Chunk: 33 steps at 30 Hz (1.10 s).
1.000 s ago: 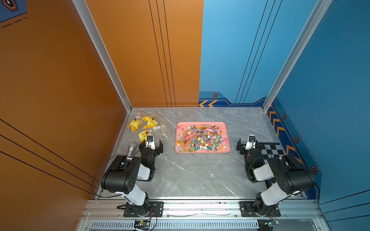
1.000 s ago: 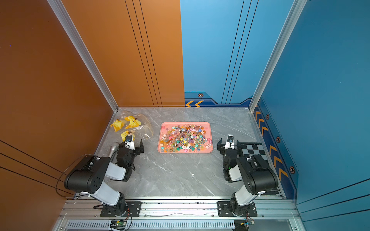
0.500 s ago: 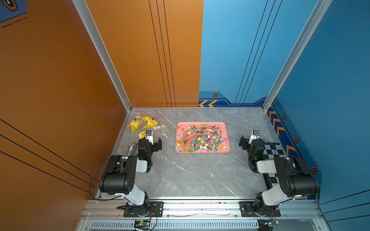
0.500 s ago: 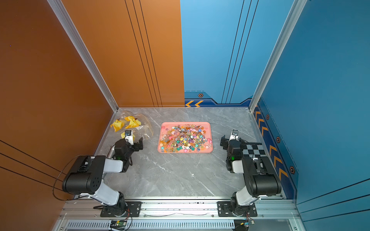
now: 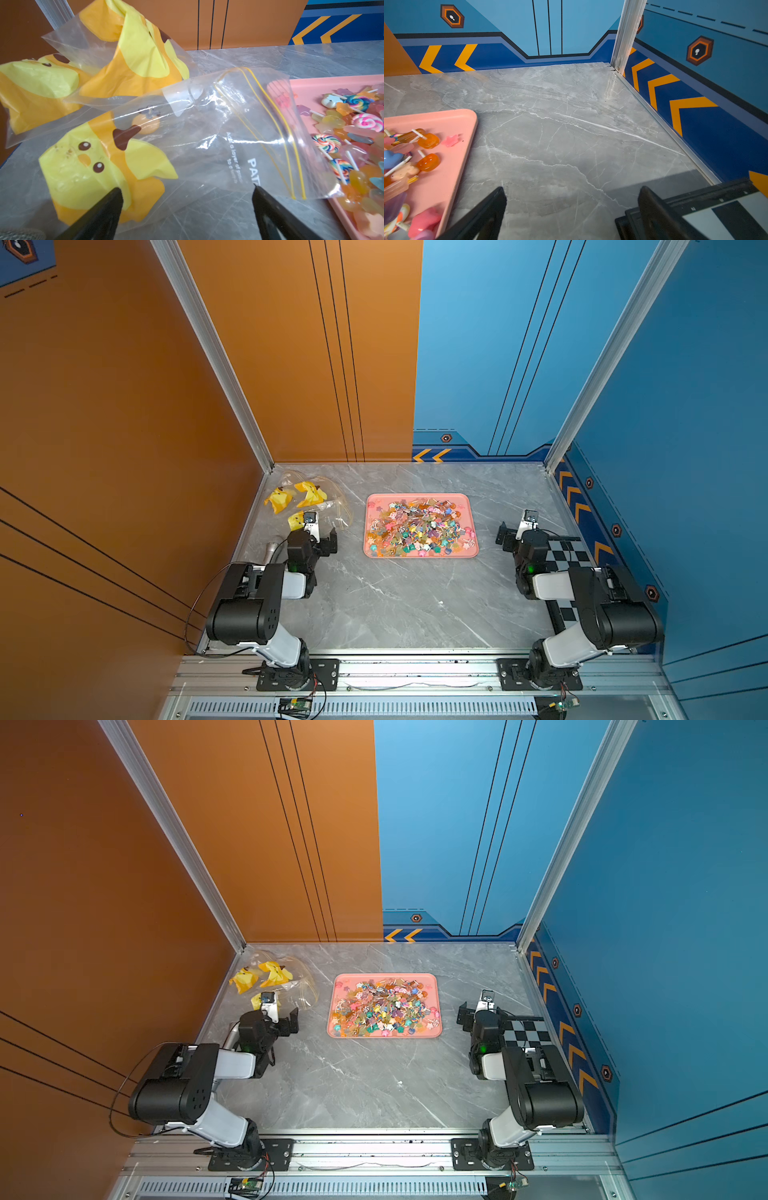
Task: Pour candies out of the ziploc bag
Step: Reset both arms
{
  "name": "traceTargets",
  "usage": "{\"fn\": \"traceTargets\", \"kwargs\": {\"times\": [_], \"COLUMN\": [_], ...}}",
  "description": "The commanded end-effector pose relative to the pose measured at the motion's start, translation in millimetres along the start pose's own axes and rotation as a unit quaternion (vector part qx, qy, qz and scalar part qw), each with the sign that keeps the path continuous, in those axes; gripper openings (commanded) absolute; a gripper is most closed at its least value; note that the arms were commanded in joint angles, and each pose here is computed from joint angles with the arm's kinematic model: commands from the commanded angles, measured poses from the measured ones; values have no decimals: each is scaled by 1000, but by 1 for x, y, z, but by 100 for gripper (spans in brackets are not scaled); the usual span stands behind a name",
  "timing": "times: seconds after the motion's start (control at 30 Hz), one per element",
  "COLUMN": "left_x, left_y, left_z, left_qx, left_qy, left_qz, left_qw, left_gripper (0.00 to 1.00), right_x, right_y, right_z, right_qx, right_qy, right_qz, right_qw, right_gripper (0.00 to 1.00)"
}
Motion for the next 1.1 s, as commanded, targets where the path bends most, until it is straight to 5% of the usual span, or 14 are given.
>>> {"fn": "traceTargets", "kwargs": {"times": [0.0,1.07], "left_x": [1,0], "left_y": [1,2], "left_z": [-6,-5], "left_qx": [3,7], "left_qy": [-7,-6], "left_qz": [-4,1], "left_qw": [1000,1000], "left_gripper": [98,98], "right_x": [2,1], "right_y": [2,2], "right_z": [2,2], "right_qx": [-5,-5], "right_qy": [7,7], "right_qz": [-7,-8], "right_qw": [1000,1000], "right_gripper": [100,100]}}
Point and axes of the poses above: each gripper's point midway between its finger pads, its own x axis back along the fingers, its own y axis along the line the jaws close on, z = x × y, the point moved 7 cm from there along x, back along the fingers, and after that the axes turned 13 degrees about -x, right-handed, at the moved point
